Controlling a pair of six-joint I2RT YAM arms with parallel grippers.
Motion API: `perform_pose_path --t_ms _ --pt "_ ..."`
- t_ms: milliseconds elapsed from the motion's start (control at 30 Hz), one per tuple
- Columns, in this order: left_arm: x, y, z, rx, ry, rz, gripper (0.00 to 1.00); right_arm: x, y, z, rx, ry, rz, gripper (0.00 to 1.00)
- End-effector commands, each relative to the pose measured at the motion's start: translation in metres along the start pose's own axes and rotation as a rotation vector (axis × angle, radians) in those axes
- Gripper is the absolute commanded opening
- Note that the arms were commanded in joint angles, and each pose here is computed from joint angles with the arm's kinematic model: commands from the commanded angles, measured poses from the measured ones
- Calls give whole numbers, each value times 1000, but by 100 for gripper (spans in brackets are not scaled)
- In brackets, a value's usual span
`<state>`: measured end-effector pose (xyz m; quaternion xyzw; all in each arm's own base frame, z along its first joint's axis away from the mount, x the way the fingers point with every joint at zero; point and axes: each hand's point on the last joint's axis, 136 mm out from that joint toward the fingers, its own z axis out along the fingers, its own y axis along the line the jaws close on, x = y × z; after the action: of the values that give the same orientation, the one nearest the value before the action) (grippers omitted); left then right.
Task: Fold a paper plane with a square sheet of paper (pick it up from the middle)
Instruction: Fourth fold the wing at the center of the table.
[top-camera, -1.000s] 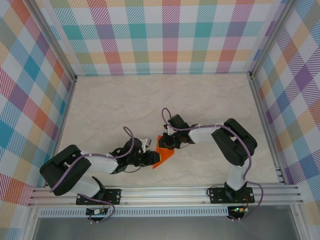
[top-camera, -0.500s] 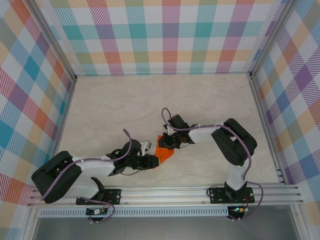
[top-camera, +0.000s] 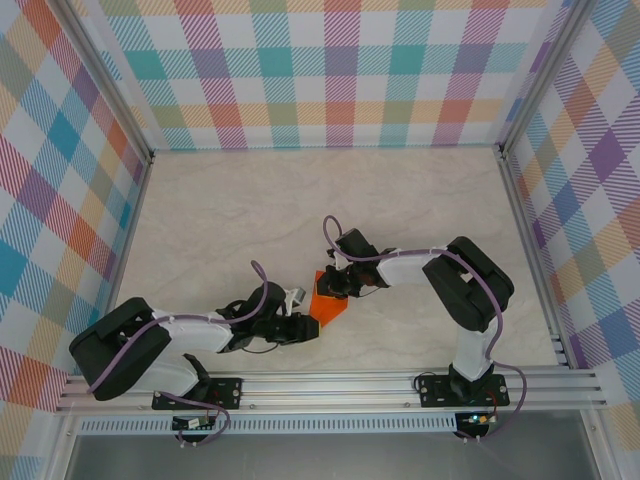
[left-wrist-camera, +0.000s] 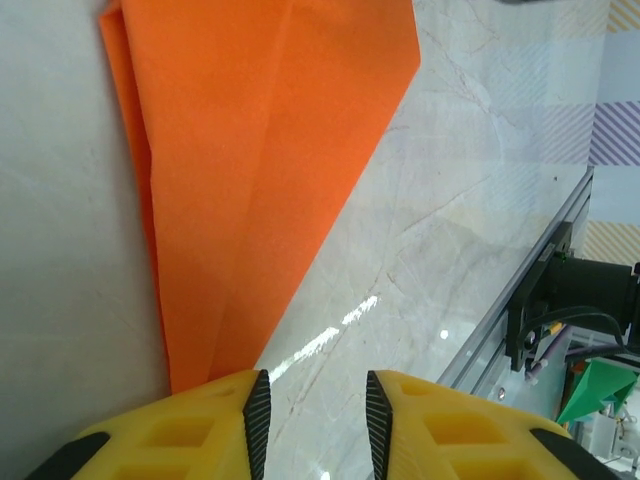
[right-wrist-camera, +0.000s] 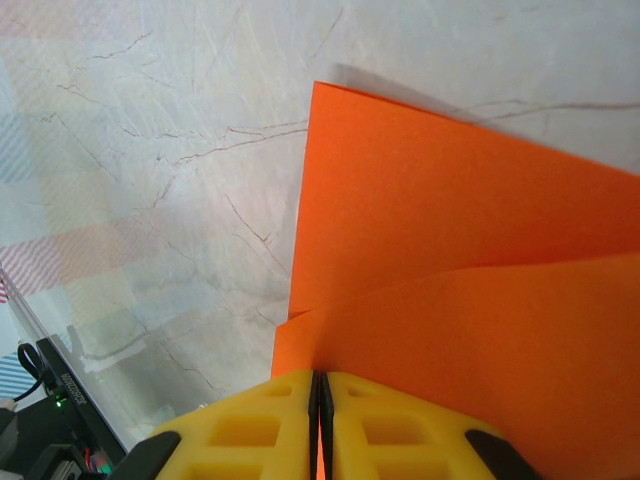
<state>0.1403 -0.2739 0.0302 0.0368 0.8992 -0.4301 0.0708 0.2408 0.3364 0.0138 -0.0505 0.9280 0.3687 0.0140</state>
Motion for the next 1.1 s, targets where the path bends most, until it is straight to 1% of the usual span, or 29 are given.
perform_pose_path --t_ms 0,133,200,267,367,600,767,1067 --pt "6 -1 -11 -39 3 43 33 25 -55 19 175 61 61 13" --pt "-25 -12 -34 -31 -123 55 33 25 -56 19 176 61 62 13" --pt "-39 -18 -39 -12 -158 61 34 26 -57 20 179 63 64 13" --pt "-47 -23 -38 9 -164 68 36 25 -56 20 176 63 60 13" --pt "-56 -31 -30 34 -144 70 36 25 -56 20 176 62 60 13" --pt "-74 -32 -4 63 -130 70 37 27 -57 21 179 67 64 13" --pt "-71 -20 4 39 -109 47 37 27 -56 20 178 65 63 13" --pt "-34 9 10 29 -14 -70 37 27 -58 23 184 69 65 13"
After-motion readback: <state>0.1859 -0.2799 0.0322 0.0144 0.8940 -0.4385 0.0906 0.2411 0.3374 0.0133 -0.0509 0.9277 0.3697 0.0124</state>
